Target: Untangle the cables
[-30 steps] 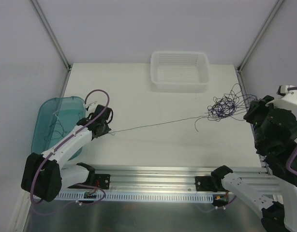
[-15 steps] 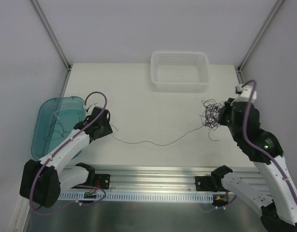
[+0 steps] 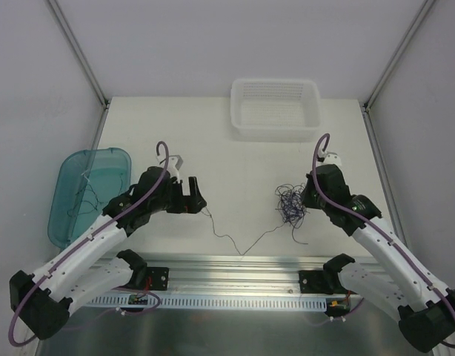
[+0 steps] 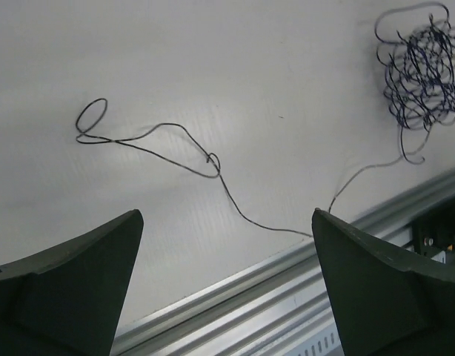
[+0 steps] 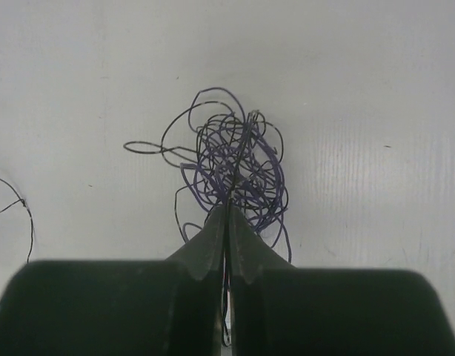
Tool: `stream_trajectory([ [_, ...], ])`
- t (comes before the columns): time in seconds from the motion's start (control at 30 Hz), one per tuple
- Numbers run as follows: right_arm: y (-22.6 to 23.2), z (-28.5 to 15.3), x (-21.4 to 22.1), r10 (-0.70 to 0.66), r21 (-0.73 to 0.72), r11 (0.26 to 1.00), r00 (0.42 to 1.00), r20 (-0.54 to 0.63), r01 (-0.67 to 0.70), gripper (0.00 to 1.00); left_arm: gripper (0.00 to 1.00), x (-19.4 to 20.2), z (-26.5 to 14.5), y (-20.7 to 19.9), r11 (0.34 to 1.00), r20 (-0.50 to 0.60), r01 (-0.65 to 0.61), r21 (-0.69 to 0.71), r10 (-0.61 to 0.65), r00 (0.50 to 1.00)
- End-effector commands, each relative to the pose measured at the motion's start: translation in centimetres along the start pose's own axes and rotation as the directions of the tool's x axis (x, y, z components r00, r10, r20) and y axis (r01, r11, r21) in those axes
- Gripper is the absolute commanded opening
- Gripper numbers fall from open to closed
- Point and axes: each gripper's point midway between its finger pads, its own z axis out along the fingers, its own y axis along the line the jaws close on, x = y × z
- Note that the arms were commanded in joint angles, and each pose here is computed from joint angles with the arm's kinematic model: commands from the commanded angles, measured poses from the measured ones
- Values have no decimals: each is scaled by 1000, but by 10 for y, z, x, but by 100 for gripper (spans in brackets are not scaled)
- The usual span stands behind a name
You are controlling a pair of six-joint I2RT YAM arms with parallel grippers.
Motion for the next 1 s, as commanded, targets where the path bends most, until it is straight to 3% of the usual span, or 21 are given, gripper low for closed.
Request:
stream_trajectory([
  [0.0, 20, 8, -9, 56, -68, 996, 998, 38, -54, 1, 99, -3, -3, -62, 970, -13, -144, 197, 150, 989],
  [0.13, 24, 14, -4, 72, -78, 994, 997, 17, -71, 1, 98, 1, 11, -122, 899, 46, -322, 297, 323, 945],
  [0.37, 32, 12, -2, 119, -107, 987, 993, -7, -119, 1, 96, 41, 76, -193, 797, 81, -526, 298, 528, 845],
  [0.43, 33, 11, -1, 128, -112, 985, 992, -11, -128, 1, 93, 37, 88, -206, 782, 129, -563, 268, 550, 825],
  [0.57, 32, 9, 2, 131, -115, 985, 991, -14, -131, 1, 87, 57, 118, -214, 767, 135, -574, 287, 561, 817],
  [0.73, 31, 7, 5, 135, -122, 983, 991, -18, -136, 1, 77, 72, 129, -233, 744, 182, -561, 363, 534, 826],
  [0.97, 31, 9, 7, 132, -122, 984, 991, -21, -133, 1, 68, 103, 138, -250, 700, 143, -538, 469, 540, 829],
])
